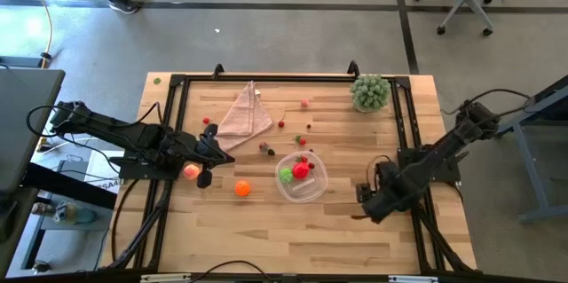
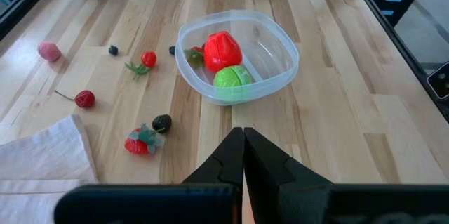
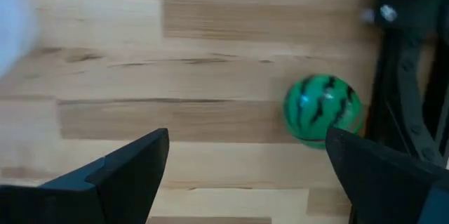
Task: Pick and placing Produce into tupperware
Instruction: Put the green watermelon into the transparent bin
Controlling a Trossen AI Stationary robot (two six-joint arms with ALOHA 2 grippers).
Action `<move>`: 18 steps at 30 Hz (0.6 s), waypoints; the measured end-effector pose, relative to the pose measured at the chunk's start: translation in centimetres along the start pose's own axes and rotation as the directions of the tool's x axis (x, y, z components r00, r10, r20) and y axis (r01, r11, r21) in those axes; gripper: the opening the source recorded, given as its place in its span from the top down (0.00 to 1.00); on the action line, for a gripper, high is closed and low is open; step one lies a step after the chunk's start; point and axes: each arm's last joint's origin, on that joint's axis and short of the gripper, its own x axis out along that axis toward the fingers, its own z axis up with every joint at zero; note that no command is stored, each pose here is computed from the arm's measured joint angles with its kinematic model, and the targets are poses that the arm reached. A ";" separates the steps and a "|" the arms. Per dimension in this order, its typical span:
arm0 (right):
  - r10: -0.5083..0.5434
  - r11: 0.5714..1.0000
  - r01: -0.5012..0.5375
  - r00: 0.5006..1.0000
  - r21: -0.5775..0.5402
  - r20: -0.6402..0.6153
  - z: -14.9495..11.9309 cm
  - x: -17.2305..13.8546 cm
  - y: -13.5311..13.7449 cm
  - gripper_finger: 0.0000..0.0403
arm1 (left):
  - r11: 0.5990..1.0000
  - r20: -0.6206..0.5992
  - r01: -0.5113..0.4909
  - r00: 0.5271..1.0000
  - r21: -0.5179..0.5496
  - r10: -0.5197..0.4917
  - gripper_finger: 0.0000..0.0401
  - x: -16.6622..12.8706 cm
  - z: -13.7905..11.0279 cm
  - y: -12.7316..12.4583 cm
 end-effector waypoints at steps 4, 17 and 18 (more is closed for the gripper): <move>0.009 0.999 -0.008 1.000 0.046 -0.020 -1.0 0.9 -1.1 0.07 | 1.000 0.000 0.000 1.000 0.000 0.000 1.00 0.0 0.0 0.0; -0.073 0.995 0.076 0.997 0.059 -0.040 -0.7 4.1 -3.3 0.07 | 1.000 0.000 0.000 1.000 0.000 0.000 1.00 0.0 0.0 0.0; -0.078 0.995 0.080 0.996 0.057 -0.039 -0.7 4.2 -3.4 0.07 | 1.000 0.000 0.000 1.000 0.000 0.000 1.00 0.0 0.0 0.0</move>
